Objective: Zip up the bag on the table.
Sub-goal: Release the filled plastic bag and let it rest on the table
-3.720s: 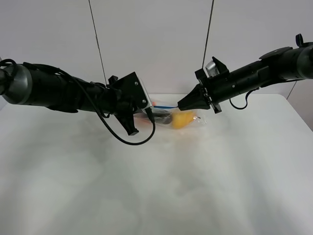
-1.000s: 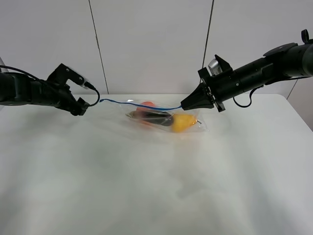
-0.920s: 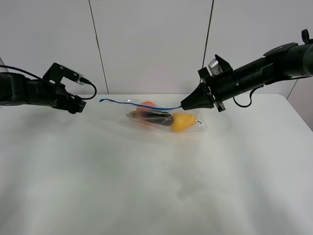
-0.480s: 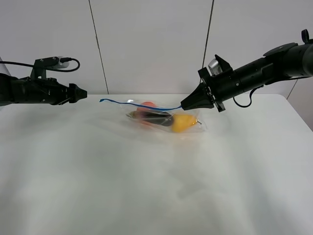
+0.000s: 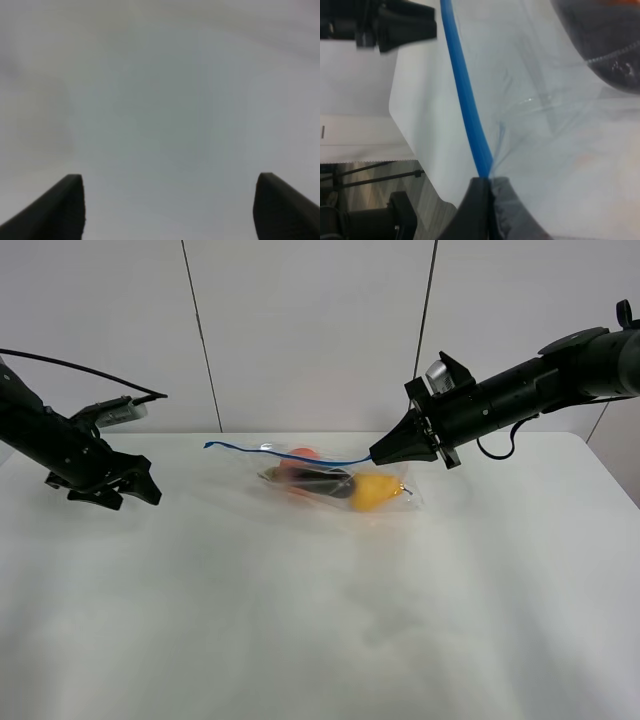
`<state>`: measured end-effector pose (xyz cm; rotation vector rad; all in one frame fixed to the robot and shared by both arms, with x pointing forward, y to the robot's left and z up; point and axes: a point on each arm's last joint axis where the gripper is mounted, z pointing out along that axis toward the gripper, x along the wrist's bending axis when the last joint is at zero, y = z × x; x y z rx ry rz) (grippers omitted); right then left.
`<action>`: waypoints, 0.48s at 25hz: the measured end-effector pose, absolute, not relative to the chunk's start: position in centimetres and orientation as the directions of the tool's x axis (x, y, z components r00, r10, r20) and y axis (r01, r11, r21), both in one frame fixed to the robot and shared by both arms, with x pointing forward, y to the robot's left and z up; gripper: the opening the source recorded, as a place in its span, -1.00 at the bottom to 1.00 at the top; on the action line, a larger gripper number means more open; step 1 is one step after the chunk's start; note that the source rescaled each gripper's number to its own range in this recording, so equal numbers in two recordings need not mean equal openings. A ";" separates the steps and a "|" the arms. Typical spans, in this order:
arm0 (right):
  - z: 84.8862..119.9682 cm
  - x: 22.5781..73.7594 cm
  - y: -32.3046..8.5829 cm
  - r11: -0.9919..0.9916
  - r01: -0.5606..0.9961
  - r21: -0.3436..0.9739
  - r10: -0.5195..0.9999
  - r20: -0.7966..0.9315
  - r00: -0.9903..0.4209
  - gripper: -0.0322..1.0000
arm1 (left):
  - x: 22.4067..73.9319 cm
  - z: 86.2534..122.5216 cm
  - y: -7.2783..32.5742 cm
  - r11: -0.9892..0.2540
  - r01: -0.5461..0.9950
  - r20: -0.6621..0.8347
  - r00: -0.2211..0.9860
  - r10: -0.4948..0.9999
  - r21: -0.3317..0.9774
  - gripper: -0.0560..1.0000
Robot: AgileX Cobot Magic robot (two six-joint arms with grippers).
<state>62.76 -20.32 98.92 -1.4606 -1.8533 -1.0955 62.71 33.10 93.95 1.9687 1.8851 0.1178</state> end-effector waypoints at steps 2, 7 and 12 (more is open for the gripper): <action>98.9 62.8 -20.3 0.085 0.959 0.269 0.526 0.805 -0.272 -0.94 | 63.4 95.2 33.9 0.066 0.942 -0.176 -0.007 0.984 0.328 0.84; 98.9 62.8 -20.3 0.085 0.959 0.269 0.526 0.805 -0.272 -0.94 | 64.5 98.9 34.7 0.086 0.955 -0.114 -0.056 0.992 0.284 0.84; 98.9 62.7 -20.3 0.086 0.961 0.262 0.532 0.804 -0.267 -0.92 | 64.2 100.6 34.4 0.087 0.976 -0.151 -0.057 0.987 0.201 0.84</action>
